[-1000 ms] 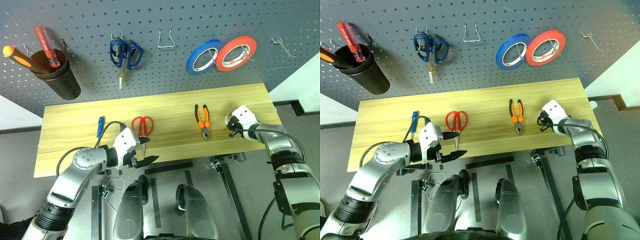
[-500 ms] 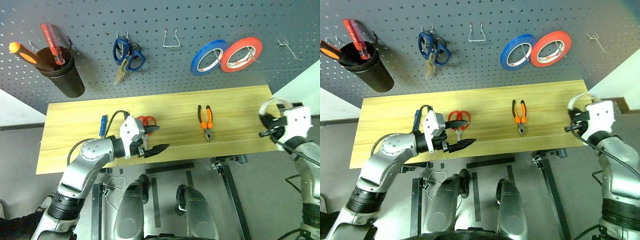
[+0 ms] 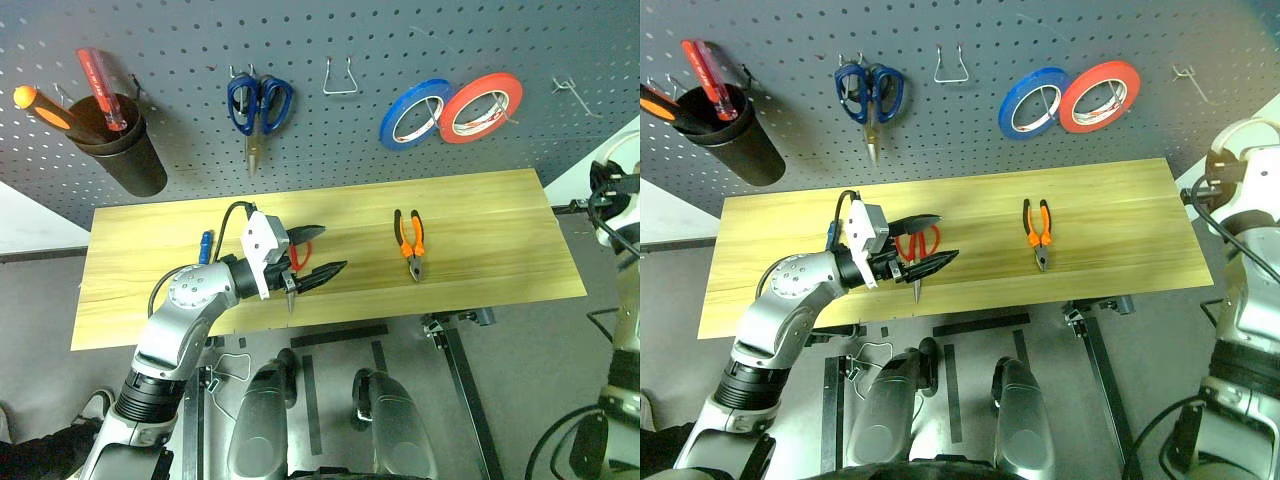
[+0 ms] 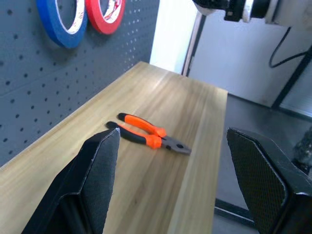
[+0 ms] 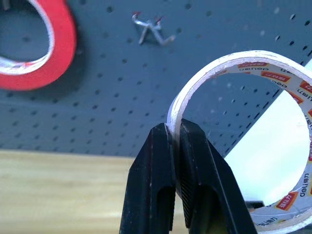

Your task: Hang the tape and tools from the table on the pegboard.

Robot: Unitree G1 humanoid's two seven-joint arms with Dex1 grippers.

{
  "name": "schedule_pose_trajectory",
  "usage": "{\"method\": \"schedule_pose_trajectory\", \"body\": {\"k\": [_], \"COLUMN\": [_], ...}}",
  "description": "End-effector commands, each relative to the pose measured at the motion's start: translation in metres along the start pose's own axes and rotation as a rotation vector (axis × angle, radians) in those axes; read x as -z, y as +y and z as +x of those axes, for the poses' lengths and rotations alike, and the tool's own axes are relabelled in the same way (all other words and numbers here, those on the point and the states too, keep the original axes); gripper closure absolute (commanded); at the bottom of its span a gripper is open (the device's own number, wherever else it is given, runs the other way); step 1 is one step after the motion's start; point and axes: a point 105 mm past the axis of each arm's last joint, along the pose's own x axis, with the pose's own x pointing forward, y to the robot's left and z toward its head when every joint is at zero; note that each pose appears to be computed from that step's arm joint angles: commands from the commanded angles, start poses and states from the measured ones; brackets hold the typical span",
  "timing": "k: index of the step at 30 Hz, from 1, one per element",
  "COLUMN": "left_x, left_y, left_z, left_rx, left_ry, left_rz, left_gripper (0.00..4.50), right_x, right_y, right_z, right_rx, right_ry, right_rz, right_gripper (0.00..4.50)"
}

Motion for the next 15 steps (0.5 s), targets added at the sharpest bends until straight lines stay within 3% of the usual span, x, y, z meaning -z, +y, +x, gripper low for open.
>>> {"method": "schedule_pose_trajectory", "body": {"k": [1,9,15], "left_x": [-0.008,-0.006,-0.006], "left_y": [-0.003,0.000,0.001], "left_z": [-0.002,-0.005,-0.006], "left_rx": [-0.003,-0.020,-0.023], "left_ry": [-0.041,-0.038,-0.039], "left_rz": [0.018,0.024,0.027], "left_gripper": [0.86,0.86,0.86], "right_x": [-0.016,-0.029,-0.046], "right_y": [-0.014,-0.019,-0.001], "right_z": [0.007,0.004,-0.006], "right_rx": [0.017,-0.033,-0.142], "right_ry": [-0.065,-0.126,-0.198], "right_rz": [-0.041,-0.031,0.031], "right_gripper": [4.46,4.46,4.46]}}
